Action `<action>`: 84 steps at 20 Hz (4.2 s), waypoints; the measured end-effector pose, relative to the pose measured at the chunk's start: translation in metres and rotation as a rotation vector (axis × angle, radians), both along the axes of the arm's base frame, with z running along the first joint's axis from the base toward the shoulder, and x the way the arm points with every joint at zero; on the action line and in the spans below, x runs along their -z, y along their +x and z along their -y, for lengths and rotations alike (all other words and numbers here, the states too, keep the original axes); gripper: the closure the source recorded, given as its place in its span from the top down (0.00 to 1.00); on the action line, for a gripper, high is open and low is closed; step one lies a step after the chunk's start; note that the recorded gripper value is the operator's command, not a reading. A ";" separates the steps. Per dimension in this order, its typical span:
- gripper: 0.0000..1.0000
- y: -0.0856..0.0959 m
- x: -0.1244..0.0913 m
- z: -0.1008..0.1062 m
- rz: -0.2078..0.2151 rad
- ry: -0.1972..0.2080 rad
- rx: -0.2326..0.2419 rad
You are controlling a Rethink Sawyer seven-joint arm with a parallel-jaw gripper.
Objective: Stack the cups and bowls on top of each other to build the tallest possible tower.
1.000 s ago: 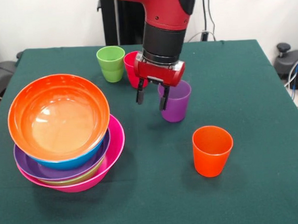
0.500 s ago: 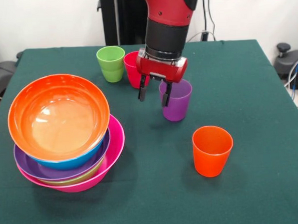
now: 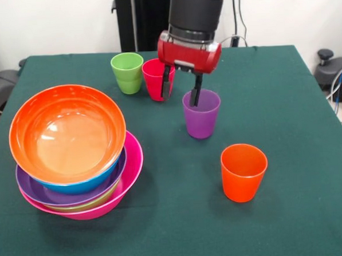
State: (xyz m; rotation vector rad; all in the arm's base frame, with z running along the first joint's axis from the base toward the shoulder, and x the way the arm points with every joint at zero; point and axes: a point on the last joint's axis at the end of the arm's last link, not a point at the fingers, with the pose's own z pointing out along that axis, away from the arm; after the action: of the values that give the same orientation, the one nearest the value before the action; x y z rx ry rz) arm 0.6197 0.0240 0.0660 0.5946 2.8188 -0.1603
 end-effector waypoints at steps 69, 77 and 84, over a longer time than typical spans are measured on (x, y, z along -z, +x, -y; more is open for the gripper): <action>1.00 -0.051 0.060 -0.004 -0.017 0.016 0.027; 1.00 -0.051 0.061 -0.001 -0.020 0.017 0.033; 1.00 -0.049 0.058 -0.002 -0.013 0.016 0.031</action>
State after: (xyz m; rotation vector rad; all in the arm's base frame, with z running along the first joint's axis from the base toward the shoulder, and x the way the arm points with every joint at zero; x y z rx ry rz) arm 0.5705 0.0257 0.0081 0.6439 2.8268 -0.1482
